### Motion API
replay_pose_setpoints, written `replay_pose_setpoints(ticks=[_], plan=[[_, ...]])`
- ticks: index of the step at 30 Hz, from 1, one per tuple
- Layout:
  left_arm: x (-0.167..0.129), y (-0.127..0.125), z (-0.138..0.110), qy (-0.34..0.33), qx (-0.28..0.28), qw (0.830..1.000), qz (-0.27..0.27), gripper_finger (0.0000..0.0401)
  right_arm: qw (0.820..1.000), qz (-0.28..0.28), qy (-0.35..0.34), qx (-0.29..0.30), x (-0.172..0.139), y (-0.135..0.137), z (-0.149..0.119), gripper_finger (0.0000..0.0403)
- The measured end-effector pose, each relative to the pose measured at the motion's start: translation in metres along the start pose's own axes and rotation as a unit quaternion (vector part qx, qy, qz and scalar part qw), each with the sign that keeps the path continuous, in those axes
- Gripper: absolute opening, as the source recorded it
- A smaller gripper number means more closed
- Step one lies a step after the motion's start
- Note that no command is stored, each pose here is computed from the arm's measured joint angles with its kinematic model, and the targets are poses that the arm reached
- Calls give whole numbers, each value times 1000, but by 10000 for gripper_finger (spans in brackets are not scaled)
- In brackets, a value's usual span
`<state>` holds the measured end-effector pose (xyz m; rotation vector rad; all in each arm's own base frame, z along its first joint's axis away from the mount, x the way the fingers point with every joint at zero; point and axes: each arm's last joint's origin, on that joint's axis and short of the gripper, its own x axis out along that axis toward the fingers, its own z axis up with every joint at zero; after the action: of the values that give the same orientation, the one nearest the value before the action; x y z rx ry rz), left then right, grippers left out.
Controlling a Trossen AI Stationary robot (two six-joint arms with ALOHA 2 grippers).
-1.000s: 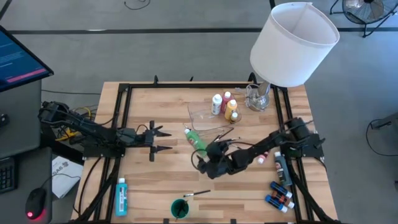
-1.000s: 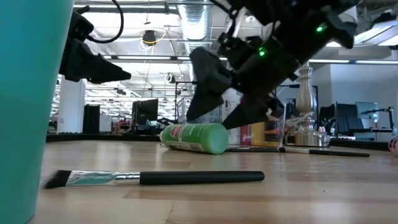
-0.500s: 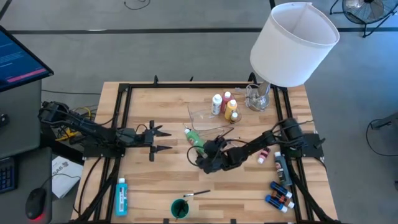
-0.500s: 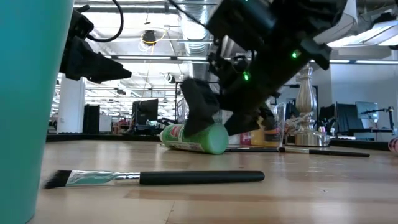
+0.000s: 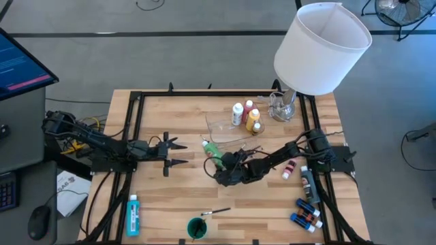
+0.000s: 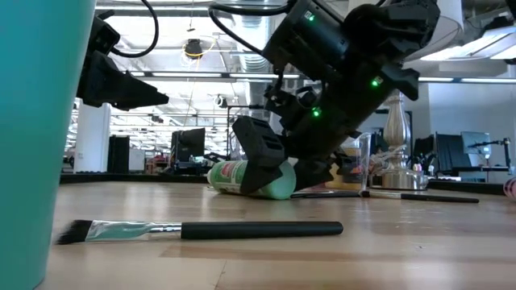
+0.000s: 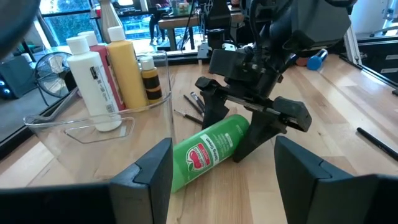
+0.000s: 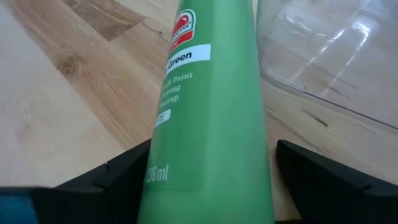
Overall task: Pick & Place Paint Supplies
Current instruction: Put the big green paint bottle into the transparent bin
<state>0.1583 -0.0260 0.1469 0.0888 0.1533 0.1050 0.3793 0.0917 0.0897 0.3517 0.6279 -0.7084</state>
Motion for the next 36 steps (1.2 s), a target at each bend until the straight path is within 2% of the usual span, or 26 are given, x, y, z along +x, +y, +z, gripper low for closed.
replay_pose_setpoints(ticks=[4, 15, 18, 25, 31, 36], plan=[[0, 0, 0, 0, 0, 1000, 0, 182, 1000, 2, 3, 2, 1, -1, 2, 303], [0, 0, 0, -1, 0, 1000, -1, 182, 999, 22, 31, 25, 7, -5, 10, 300], [0, 0, 0, -1, 0, 1000, -2, 182, 999, 21, 34, 22, 6, -4, 10, 283], [0, 0, 0, -1, 0, 1000, -2, 182, 997, 22, 69, -29, -1, 10, 19, 177], [0, 0, 0, 0, 0, 1000, -2, 182, 995, 36, 60, -76, -13, 26, 22, 174], [-2, 1, -5, 8, 2, 1000, 2, 182, 995, 11, 37, -95, -20, 31, 24, 174]])
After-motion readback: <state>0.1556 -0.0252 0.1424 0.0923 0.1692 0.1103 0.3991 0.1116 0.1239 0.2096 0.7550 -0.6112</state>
